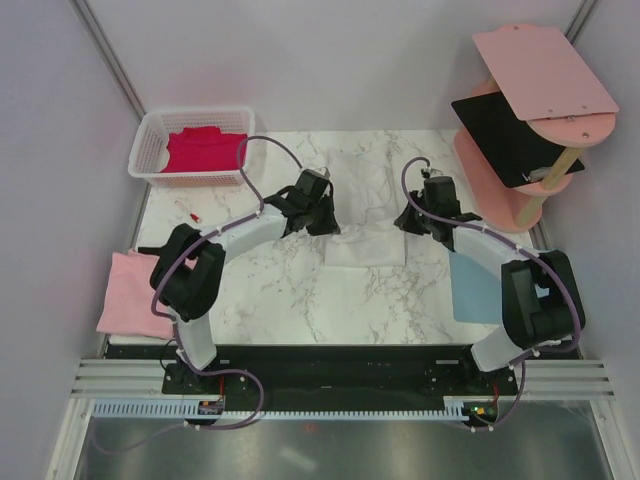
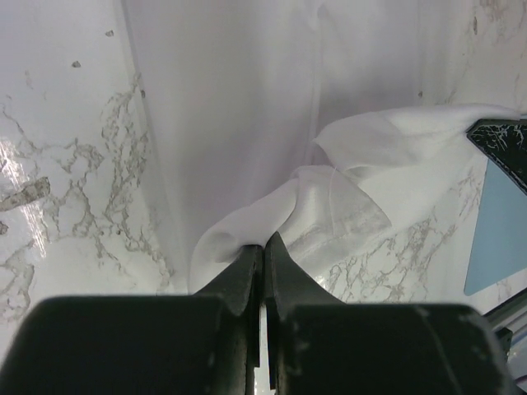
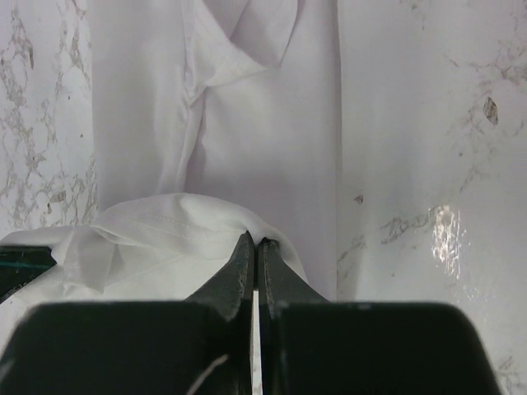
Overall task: Fold and stack the t-shirts
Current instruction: Fold the folded rectangular tshirt in 1/3 of the way
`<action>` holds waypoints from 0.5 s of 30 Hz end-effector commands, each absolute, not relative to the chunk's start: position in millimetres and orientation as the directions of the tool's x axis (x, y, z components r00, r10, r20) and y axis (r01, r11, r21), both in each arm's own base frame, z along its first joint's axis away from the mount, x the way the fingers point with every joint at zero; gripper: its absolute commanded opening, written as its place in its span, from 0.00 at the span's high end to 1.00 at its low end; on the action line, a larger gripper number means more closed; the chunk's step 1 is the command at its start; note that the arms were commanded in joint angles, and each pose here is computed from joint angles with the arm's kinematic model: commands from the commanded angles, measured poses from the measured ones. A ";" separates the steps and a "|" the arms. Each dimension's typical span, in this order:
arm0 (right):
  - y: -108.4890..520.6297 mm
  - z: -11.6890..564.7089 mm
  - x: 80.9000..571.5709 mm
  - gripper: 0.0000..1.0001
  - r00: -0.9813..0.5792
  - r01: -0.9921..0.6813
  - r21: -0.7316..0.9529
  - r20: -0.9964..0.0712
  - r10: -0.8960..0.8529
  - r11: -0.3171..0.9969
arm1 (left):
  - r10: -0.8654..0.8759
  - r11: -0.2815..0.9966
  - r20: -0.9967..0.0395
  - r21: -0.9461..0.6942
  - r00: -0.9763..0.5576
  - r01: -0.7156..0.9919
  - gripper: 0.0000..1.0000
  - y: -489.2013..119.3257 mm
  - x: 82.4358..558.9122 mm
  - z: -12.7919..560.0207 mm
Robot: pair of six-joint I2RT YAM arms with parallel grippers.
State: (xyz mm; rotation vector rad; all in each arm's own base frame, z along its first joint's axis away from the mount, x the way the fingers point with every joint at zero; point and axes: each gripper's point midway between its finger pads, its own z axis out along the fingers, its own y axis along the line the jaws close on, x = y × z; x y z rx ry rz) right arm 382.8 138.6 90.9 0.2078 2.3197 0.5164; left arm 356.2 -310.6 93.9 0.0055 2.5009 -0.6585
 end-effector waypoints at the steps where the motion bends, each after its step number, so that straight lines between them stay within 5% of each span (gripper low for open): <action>1: 140.7 105.6 420.8 1.00 -0.653 -0.007 0.418 -0.690 0.312 0.908 | -0.098 0.868 -0.524 -0.461 -0.846 0.185 0.98 -315.3 380.3 99.2; 3: 139.4 93.2 428.7 0.98 -0.666 0.016 0.405 -0.678 0.312 0.914 | -0.092 0.872 -0.501 -0.458 -0.861 0.173 0.98 -314.4 385.4 89.3; 5: 136.8 94.4 441.4 0.95 -0.653 0.044 0.404 -0.681 0.332 0.914 | -0.094 0.856 -0.500 -0.482 -0.861 0.187 0.80 -317.7 395.9 96.1; 6: 131.1 92.1 449.9 0.89 -0.639 0.080 0.387 -0.687 0.345 0.919 | -0.068 0.858 -0.492 -0.473 -0.868 0.201 0.68 -317.3 398.9 87.8; 7: 127.2 92.4 454.2 0.86 -0.626 0.105 0.378 -0.694 0.357 0.920 | -0.083 0.857 -0.508 -0.476 -0.858 0.199 0.36 -316.6 410.7 97.1; 8: 123.3 95.1 458.9 0.82 -0.606 0.126 0.373 -0.705 0.369 0.919 | -0.073 0.860 -0.523 -0.464 -0.850 0.212 0.27 -314.8 416.6 99.3; 9: 120.3 100.0 461.5 0.58 -0.578 0.129 0.372 -0.725 0.374 0.919 | -0.072 0.866 -0.533 -0.453 -0.843 0.212 0.21 -312.0 420.9 102.4; 11: 121.5 121.2 469.9 0.34 -0.504 0.089 0.393 -0.775 0.381 0.915 | -0.074 0.881 -0.588 -0.418 -0.806 0.223 0.01 -302.5 433.0 118.7; 12: 118.9 135.2 467.3 0.11 -0.471 0.073 0.395 -0.796 0.380 0.916 | -0.067 0.883 -0.605 -0.407 -0.794 0.235 0.00 -300.4 434.7 124.3; 13: 119.6 143.8 466.6 0.02 -0.453 0.058 0.394 -0.809 0.375 0.918 | -0.067 0.884 -0.625 -0.399 -0.778 0.245 0.00 -296.1 434.2 136.1; 15: 118.2 157.0 460.0 0.02 -0.438 0.041 0.382 -0.824 0.360 0.923 | -0.052 0.888 -0.628 -0.384 -0.776 0.251 0.00 -290.0 426.8 136.9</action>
